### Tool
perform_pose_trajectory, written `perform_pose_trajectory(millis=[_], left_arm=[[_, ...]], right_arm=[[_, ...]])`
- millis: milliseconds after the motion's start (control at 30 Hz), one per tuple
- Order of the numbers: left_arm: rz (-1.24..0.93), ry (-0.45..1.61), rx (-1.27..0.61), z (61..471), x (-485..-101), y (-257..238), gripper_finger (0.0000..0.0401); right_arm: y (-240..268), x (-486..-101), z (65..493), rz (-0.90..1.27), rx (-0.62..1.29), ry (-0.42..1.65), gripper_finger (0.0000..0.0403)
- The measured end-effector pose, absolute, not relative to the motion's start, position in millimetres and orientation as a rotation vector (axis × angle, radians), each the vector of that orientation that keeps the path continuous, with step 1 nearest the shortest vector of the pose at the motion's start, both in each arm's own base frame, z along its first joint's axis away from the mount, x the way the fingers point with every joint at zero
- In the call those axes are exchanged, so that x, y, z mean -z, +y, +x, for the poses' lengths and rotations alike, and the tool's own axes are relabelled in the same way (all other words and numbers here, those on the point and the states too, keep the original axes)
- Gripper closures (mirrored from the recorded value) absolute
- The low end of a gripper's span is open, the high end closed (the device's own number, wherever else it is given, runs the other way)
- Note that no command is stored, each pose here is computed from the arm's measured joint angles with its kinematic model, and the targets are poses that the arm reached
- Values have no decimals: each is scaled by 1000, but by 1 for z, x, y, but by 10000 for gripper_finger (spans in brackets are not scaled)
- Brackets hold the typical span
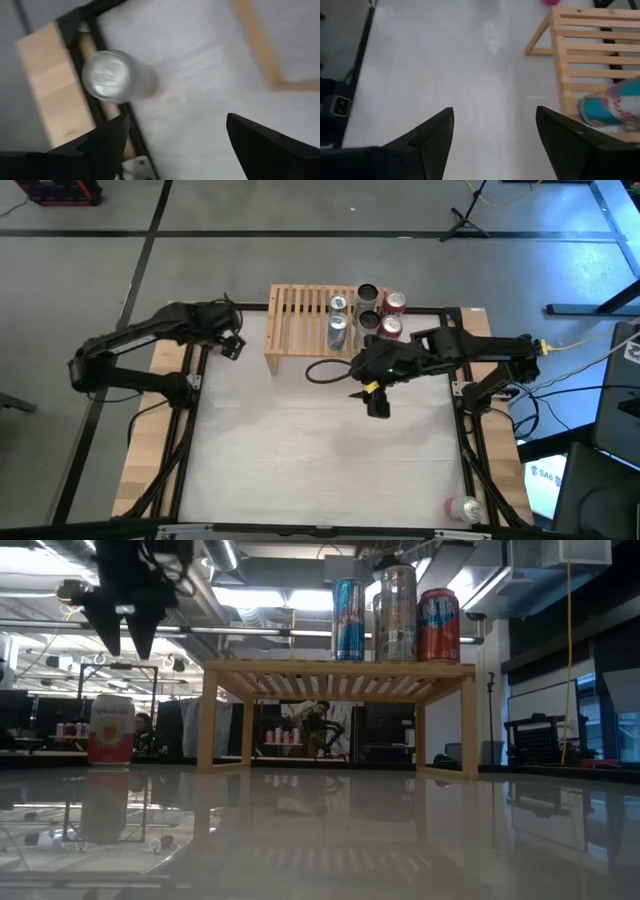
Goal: Place canned beverage on shelf
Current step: Put the top pink soda can on the shelf
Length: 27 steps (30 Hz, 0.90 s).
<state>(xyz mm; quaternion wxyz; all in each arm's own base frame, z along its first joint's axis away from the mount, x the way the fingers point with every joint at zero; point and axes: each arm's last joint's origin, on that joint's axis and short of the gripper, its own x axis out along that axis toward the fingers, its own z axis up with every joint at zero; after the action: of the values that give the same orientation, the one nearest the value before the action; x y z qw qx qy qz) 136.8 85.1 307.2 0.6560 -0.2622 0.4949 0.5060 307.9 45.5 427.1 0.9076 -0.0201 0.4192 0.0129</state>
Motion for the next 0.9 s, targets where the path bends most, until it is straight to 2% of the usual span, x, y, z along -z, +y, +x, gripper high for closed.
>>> perform_pose_trajectory(millis=[133, 300, 667, 900], left_arm=[[-576, 1178, -1286, 142, -296, 106, 77], [-587, 1235, -1361, 142, -287, 124, 77], [-554, 1434, -1437, 139, -264, 159, 77], [-548, 1514, -1415, 136, -254, 172, 77]], right_arm=[[44, -430, 301, -88, -44, 877, 130], [44, -430, 296, -110, -65, 897, 130], [45, -429, 295, -141, -138, 919, 130], [46, -428, 294, -140, -149, 925, 130]])
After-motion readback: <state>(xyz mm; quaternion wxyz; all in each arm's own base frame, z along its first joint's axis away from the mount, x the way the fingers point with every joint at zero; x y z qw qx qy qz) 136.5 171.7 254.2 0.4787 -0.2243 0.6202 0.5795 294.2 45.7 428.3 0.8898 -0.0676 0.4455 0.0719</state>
